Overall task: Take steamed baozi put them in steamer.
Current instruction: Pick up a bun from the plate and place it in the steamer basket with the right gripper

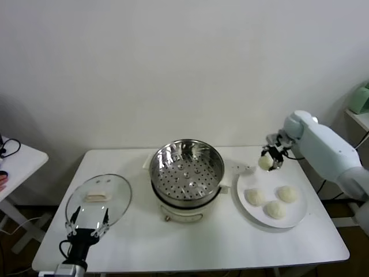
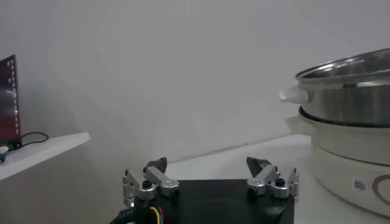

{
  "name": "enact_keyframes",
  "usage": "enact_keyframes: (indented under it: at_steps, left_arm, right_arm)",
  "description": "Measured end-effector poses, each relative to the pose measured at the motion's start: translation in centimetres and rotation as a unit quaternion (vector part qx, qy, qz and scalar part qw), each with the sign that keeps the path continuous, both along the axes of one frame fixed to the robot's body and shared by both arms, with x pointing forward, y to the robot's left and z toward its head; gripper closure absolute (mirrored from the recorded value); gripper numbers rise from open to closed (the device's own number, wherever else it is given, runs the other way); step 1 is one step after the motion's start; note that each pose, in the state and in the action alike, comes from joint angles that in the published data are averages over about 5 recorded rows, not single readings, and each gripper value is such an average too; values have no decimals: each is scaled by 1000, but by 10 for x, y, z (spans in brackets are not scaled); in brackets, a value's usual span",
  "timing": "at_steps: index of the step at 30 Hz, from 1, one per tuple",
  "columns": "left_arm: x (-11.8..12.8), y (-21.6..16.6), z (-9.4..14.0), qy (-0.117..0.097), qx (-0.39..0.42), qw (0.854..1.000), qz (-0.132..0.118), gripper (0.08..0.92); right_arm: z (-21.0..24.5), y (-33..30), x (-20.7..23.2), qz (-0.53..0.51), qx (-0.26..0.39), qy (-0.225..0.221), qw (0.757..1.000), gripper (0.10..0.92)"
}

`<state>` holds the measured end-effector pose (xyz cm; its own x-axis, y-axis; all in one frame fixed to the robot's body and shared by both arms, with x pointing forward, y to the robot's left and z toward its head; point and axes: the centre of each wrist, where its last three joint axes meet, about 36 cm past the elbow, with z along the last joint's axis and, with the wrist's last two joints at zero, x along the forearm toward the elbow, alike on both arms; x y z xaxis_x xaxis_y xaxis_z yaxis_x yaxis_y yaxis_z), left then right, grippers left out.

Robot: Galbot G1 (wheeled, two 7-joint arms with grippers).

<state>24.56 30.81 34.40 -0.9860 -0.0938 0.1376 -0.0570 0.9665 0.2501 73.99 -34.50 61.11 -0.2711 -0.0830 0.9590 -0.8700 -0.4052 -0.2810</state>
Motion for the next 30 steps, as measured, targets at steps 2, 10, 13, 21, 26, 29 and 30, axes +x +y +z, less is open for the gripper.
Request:
enact_keyframes:
  at_steps: [2, 10, 13, 21, 26, 29, 30]
  left_arm:
    - [0, -1, 1, 0, 0, 1000, -1, 177]
    - [0, -6, 3, -2, -5, 1000, -10, 177]
    - [-1, -8, 5, -3, -6, 1000, -13, 177]
    - [1, -12, 8, -8, -8, 1000, -17, 177]
    - [1, -11, 10, -11, -6, 1000, -18, 177]
    - [0, -10, 10, -11, -6, 1000, -18, 177]
    - [0, -9, 10, -11, -6, 1000, -18, 177]
  right_arm:
    - [27, 21, 0, 35, -8, -17, 999, 318]
    - [93, 115, -21, 176, -48, -64, 981, 323]
    - [99, 151, -33, 224, -59, -69, 970, 321]
    - [85, 233, -61, 323, -81, -67, 941, 319]
    - [67, 270, -70, 370, -100, -66, 921, 319]
    - [54, 286, -72, 393, -115, -67, 910, 321]
    - [50, 290, -72, 399, -120, -67, 907, 321]
